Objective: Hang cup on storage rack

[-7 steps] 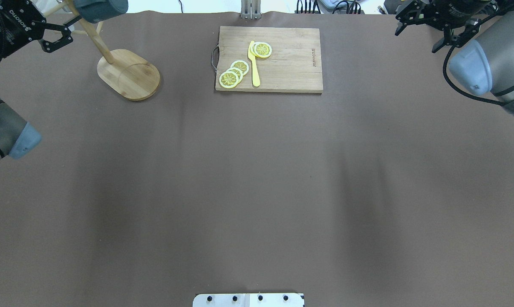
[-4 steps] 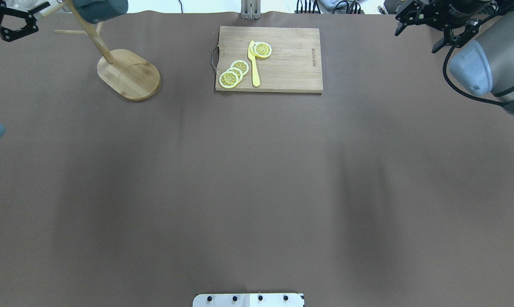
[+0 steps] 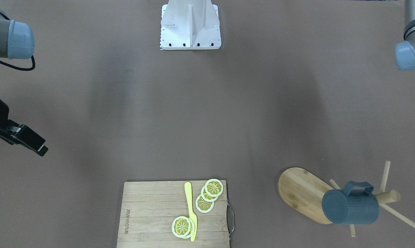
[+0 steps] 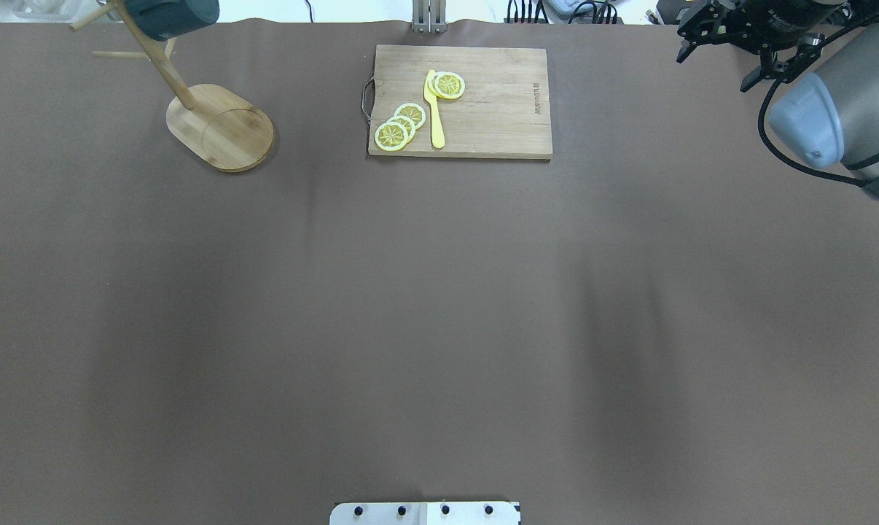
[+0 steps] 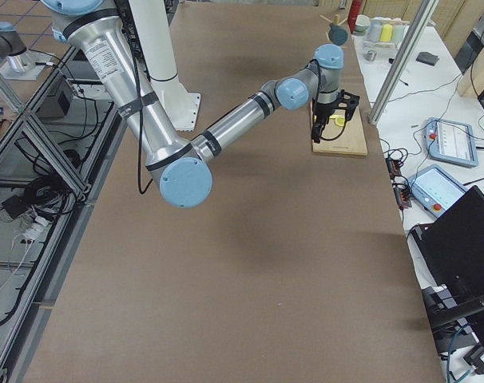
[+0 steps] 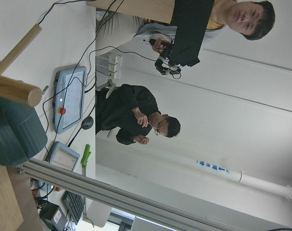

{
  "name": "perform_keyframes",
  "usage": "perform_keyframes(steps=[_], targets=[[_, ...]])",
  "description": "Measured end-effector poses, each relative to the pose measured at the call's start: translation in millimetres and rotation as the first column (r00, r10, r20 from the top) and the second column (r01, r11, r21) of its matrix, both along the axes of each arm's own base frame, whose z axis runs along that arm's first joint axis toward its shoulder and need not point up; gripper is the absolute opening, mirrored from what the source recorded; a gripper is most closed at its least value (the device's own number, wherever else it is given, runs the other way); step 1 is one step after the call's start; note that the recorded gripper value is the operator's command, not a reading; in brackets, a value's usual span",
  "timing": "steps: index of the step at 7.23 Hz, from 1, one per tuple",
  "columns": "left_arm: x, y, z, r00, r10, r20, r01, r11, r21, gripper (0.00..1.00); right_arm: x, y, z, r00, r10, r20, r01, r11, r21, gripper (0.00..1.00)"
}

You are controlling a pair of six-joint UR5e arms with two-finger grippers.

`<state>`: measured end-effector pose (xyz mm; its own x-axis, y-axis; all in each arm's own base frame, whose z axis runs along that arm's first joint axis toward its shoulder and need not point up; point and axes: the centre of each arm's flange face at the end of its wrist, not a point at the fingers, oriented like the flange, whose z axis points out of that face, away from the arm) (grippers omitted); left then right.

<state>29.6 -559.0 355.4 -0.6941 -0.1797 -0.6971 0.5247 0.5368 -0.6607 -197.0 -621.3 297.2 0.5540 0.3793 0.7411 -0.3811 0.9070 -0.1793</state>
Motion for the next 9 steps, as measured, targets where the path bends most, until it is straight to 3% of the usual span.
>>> perform_keyframes(steps=[2, 3, 4, 5, 6, 7, 9], targets=[[-23.2, -8.0, 0.5, 0.975, -0.103, 0.198, 0.090, 0.993, 0.071, 0.99, 0.1, 3.0, 3.9, 1.000, 0.009, -0.020, -0.009, 1.000, 0.008, 1.00], [-32.2, -13.0, 3.6, 0.938, -0.151, 0.312, 0.124, 0.987, 0.103, 0.99, 3.4, 6.0, 10.0, 0.999, 0.025, -0.044, -0.024, 0.999, 0.021, 1.00], [-40.2, -18.0, 9.6, 0.885, -0.184, 0.427, 0.144, 0.982, 0.126, 0.99, 8.7, 9.6, 17.2, 0.996, 0.046, -0.077, -0.043, 0.998, 0.041, 1.00], [-51.0, -22.7, 18.7, 0.811, -0.196, 0.551, 0.140, 0.980, 0.143, 0.99, 13.4, 10.7, 22.5, 0.992, 0.064, -0.110, -0.058, 0.996, 0.061, 1.00], [-66.1, -26.5, 31.0, 0.714, -0.192, 0.673, 0.119, 0.981, 0.153, 0.99, 16.9, 10.7, 27.4, 0.988, 0.075, -0.139, -0.064, 0.995, 0.080, 1.00], [-84.8, -29.3, 47.0, 0.588, -0.187, 0.787, 0.094, 0.982, 0.163, 0.99, 20.0, 10.3, 31.5, 0.984, 0.079, -0.161, -0.064, 0.993, 0.094, 1.00], [-113.6, -35.9, 70.7, 0.321, -0.169, 0.932, 0.025, 0.985, 0.170, 0.99, 37.6, 8.7, 46.4, 0.973, 0.064, -0.222, -0.033, 0.990, 0.140, 1.00]])
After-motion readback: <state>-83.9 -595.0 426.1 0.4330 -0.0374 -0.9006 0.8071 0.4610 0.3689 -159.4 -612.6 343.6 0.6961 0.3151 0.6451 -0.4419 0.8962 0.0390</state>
